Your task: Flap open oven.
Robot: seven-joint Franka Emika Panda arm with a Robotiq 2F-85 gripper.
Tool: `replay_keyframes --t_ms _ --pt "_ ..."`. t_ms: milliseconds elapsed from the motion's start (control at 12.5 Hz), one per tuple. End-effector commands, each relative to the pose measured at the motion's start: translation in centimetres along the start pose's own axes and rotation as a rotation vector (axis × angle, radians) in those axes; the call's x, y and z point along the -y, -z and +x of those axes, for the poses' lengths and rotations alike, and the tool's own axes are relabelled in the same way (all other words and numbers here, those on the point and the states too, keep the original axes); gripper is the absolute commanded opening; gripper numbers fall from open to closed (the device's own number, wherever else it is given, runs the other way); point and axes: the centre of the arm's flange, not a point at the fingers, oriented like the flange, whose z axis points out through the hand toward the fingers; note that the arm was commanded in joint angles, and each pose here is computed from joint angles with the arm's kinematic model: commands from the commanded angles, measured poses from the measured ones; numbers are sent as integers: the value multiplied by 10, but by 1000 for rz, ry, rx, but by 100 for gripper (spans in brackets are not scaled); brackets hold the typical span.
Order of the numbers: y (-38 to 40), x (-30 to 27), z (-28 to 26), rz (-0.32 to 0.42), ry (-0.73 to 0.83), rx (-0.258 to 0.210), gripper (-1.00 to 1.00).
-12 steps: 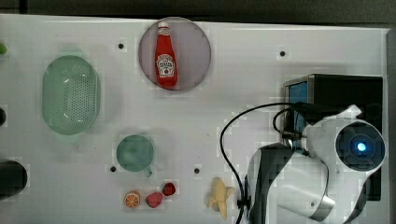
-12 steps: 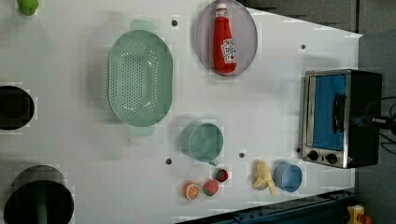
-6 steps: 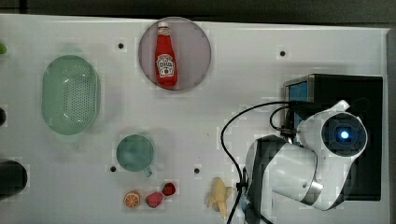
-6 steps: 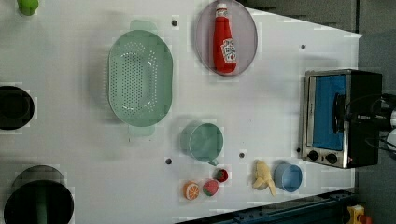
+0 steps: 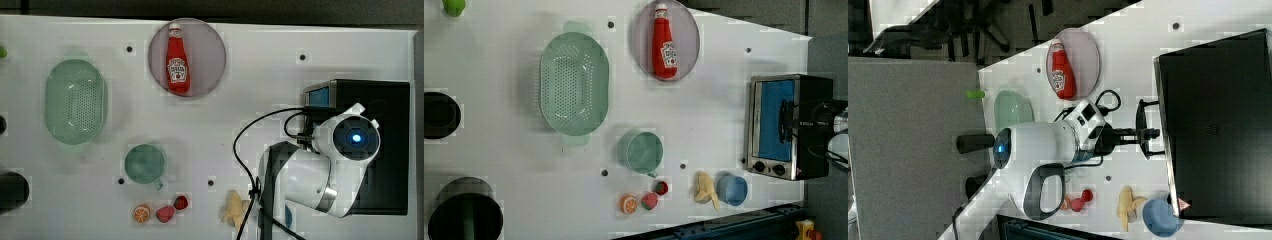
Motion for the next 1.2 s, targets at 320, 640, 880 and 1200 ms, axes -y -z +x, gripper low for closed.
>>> replay_keyframes --t_ms 320,640,880,1200 --pt "-15 89 8 -68 40 27 -65" --pt "-36 141 12 -172 55 48 -65" --pt "-63 181 12 -249 35 56 -65" --pt "-111 231 12 -387 40 53 -65"
